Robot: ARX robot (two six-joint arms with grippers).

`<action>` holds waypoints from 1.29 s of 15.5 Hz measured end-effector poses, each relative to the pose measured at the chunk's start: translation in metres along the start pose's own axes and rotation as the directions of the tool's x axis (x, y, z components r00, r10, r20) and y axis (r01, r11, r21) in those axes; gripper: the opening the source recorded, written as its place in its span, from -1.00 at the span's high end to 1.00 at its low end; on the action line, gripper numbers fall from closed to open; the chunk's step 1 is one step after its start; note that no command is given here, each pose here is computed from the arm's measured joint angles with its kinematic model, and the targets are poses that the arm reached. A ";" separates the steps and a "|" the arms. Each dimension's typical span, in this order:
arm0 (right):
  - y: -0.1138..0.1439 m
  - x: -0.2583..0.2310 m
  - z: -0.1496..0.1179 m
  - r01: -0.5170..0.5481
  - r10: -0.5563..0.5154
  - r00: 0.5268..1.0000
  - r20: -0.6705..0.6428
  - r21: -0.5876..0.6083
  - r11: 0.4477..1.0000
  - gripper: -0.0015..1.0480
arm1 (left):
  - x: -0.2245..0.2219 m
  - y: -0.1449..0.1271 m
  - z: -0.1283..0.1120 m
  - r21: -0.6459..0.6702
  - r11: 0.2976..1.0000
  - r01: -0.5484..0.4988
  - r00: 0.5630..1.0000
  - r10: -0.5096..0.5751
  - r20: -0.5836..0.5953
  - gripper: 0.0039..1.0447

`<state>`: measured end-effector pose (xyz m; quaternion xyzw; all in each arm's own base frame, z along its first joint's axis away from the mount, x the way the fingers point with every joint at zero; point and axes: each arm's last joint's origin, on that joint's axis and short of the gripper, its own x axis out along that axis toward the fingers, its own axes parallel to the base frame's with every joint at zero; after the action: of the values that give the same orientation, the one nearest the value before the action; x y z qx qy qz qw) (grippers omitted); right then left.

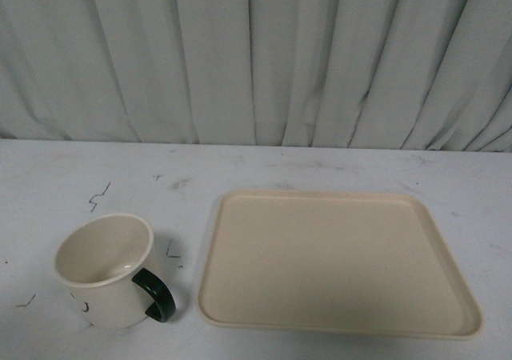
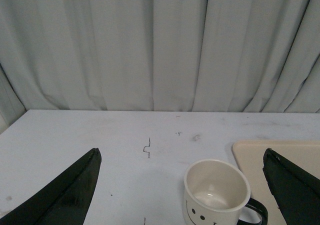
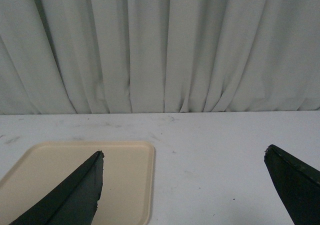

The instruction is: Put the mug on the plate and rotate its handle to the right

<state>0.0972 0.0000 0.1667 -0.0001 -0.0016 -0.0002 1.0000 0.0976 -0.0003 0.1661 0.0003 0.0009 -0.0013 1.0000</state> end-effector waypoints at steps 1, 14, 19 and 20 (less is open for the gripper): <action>0.000 0.000 0.000 0.000 0.000 1.000 0.000 0.000 1.000 -0.87 | 0.000 0.000 0.000 0.000 1.000 0.000 1.000 0.000 0.000 -0.88; 0.000 0.000 0.000 0.000 0.000 1.000 0.000 0.000 1.000 -0.87 | 0.004 0.000 0.005 -0.006 1.000 0.011 1.000 -0.011 0.009 -0.88; 0.000 0.000 0.000 0.000 0.000 1.000 0.000 0.000 1.000 -0.87 | 0.079 -0.022 0.057 0.001 0.967 0.255 0.944 -0.249 -0.217 -0.88; 0.000 0.000 0.000 0.000 0.000 1.000 0.000 0.000 1.000 -0.87 | 0.099 -0.027 0.052 0.001 0.960 0.280 0.902 -0.263 -0.342 -0.88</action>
<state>0.0972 0.0000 0.1667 -0.0001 -0.0014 -0.0002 1.0000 0.1965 -0.0278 0.2177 0.0253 0.1724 -0.1407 0.9746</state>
